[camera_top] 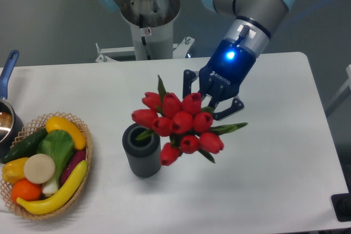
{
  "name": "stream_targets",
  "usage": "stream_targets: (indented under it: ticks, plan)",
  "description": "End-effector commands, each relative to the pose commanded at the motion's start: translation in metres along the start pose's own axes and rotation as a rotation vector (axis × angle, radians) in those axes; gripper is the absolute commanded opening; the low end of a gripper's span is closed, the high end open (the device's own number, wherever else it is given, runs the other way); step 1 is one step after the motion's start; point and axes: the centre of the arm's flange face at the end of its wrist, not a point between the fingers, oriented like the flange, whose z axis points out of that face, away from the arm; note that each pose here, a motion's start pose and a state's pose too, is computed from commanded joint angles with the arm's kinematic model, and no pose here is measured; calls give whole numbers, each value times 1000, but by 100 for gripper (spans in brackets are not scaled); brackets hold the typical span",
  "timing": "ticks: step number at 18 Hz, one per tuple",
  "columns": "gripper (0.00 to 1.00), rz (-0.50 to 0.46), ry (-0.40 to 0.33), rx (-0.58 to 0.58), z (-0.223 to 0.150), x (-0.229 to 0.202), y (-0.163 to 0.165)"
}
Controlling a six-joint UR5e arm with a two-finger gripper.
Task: Insert the flowers into the vase
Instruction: 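Carry the red tulip bouquet with the gripper over the grey vase, then lower the tulip stems down into the grey vase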
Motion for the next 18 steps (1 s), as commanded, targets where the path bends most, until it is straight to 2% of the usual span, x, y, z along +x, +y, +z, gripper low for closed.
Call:
stream_targets:
  ticks: [3,10,15,18]
  plan:
    - [28,37,46,75,4,13,10]
    - [28,43,104,207,0,42,-8]
    - [28,53,132,209,11,61,-13]
    - [28,23,146,206,19,62,0]
